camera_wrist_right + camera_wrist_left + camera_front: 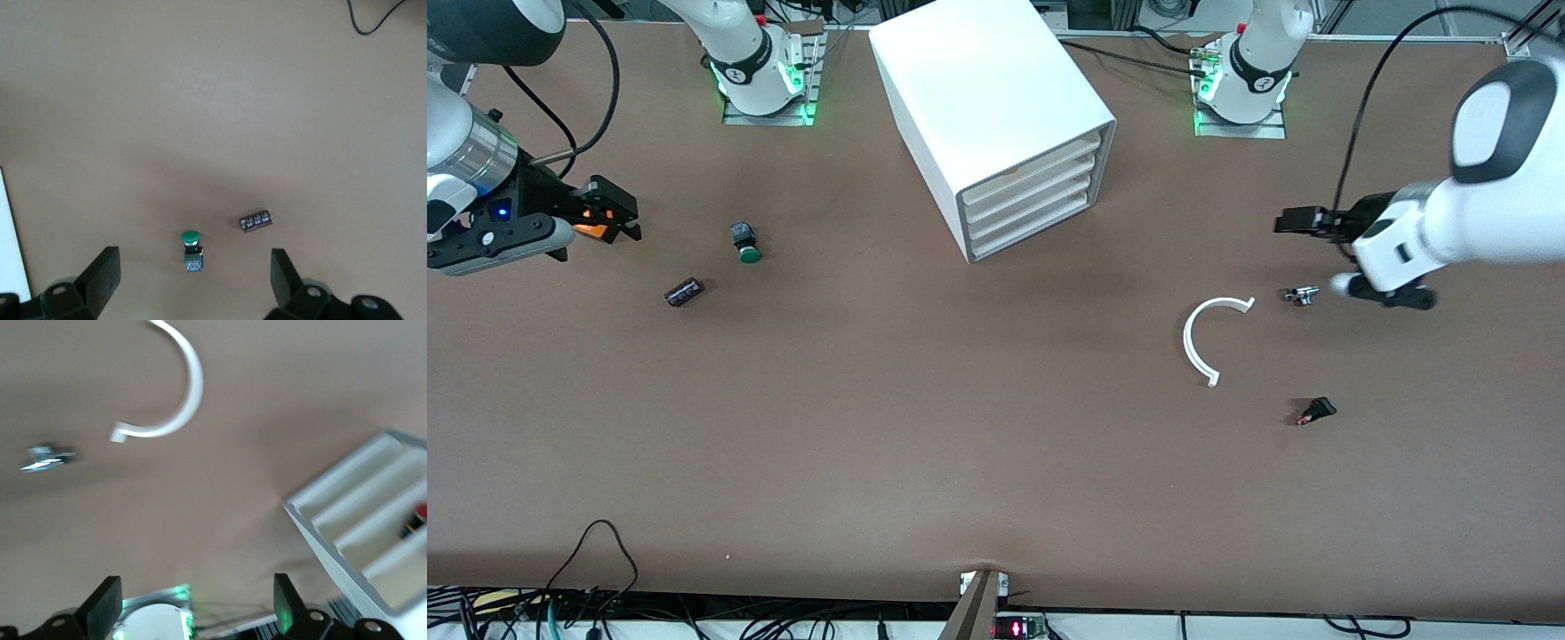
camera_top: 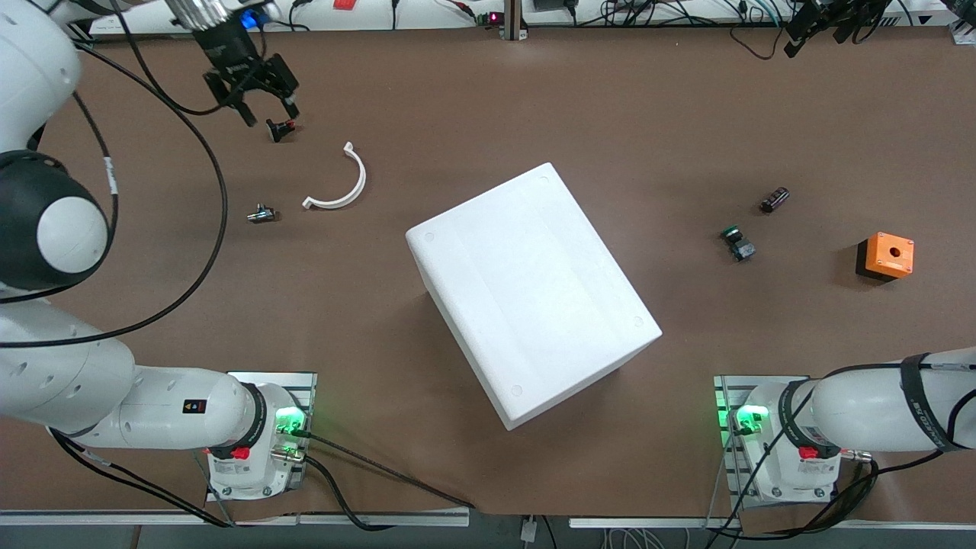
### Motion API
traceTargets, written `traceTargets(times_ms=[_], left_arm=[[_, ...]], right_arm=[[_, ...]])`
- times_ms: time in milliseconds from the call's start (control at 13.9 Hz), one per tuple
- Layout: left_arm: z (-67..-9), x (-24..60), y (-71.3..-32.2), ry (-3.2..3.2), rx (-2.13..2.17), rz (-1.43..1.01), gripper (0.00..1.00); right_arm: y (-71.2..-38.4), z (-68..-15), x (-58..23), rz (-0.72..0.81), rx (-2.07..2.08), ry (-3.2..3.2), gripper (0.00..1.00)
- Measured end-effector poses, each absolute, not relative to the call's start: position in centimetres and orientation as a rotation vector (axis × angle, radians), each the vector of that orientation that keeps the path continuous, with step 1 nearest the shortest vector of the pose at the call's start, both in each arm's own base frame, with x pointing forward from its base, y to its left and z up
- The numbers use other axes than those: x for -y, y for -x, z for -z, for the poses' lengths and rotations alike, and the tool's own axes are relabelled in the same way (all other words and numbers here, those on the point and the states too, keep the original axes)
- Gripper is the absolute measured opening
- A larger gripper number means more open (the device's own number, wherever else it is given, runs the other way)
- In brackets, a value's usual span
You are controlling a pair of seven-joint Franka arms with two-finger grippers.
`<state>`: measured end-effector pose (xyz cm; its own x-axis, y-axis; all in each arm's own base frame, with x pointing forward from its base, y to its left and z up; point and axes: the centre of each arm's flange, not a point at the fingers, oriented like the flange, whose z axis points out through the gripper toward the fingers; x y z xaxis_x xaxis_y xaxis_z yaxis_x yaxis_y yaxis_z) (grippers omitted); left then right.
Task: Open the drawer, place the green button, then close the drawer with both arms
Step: 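Reach the left gripper to the top drawer handle of the cabinet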
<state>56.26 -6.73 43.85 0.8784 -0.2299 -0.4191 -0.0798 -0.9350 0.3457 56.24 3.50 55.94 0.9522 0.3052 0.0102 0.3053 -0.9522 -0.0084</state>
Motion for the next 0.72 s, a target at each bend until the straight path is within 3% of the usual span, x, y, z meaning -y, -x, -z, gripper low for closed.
traceTargets(times_ms=[288,577,721], left_arm=[[-33.8,11.8,-56.6,-2.33,0.443,0.785,1.0],[-24.7,14.4,-56.1,-1.978,0.533,0.724,0.97],[-20.6,16.0,-54.7,-1.81,0.542,0.661,0.84]], right_arm=[[-56.3,-55.8,-3.4,0.008,0.453,3.099,1.0],[-56.4,-55.7,-3.2,0.007,0.446,3.1,1.0],[-56.4,-55.6,-3.1,0.006,0.442,3.1,1.0]])
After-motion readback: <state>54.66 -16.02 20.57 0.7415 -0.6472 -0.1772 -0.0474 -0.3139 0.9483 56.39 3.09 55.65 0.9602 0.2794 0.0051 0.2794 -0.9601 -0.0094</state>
